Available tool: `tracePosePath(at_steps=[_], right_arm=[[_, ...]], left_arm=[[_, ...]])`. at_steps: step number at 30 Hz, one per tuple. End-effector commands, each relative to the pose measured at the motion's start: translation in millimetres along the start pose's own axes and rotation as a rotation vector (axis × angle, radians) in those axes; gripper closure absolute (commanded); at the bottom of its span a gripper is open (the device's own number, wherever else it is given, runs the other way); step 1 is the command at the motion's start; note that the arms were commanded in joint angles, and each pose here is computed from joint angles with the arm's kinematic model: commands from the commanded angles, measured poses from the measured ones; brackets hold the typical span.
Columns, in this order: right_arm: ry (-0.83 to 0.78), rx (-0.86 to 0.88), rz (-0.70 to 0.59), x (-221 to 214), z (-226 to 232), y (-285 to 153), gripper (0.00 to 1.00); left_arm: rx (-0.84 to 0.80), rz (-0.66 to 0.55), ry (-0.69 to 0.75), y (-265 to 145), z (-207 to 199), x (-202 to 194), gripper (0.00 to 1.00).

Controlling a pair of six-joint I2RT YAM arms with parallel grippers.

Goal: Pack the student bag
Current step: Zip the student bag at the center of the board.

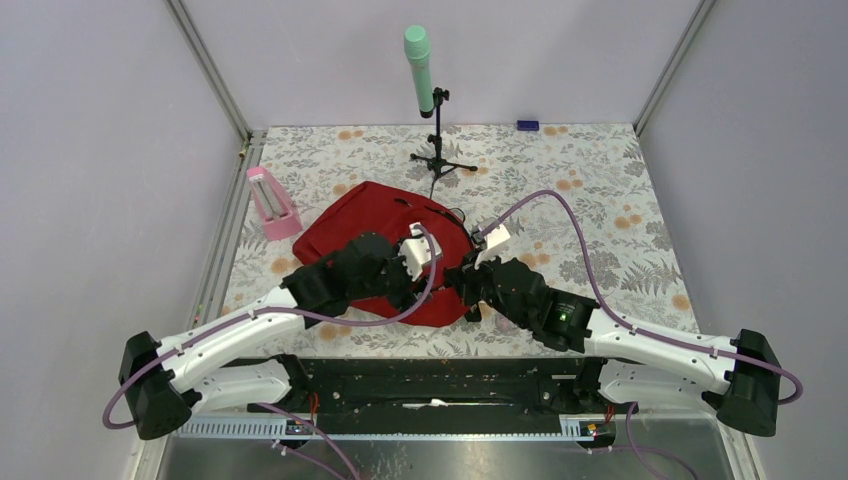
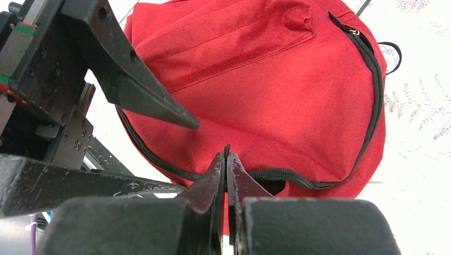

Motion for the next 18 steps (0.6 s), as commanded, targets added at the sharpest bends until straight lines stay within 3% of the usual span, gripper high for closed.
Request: tracePosePath(at_steps=[1, 6, 11, 12, 16, 18], right_arm=[[0.024, -0.021, -0.066, 24, -2, -1, 1.00], [0.023, -0.038, -0.064, 24, -4, -1, 1.00], [0.025, -0.066, -0.064, 24, -8, -2, 1.00], [0.028, -0.070, -0.065, 24, -9, -2, 1.00], [0.025, -0.095, -0.057, 22, -11, 1, 1.00], [0.020, -0.149, -0.052, 22, -19, 0, 1.00]], left_arm=[[0.038, -0.054, 0.017, 1, -1, 23, 0.47], [0.029, -0.028, 0.010, 7, -5, 18, 0.50], [0.027, -0.014, -0.008, 10, -6, 14, 0.44], [0.025, -0.011, -0.009, 10, -7, 13, 0.47], [0.032, -0.012, -0.019, 10, -7, 12, 0.77], [0.045, -0.023, -0.024, 7, -6, 12, 0.85]])
Point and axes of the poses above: each gripper's point midway between its finger pads, its own y axis out along the fingers, its own z axis along the line the jaws close on, x = y × z, the point moved 4 cm from there along -y, back along the fingers, and after that the axes turned 12 degrees about -y, right-handed, at the moved point
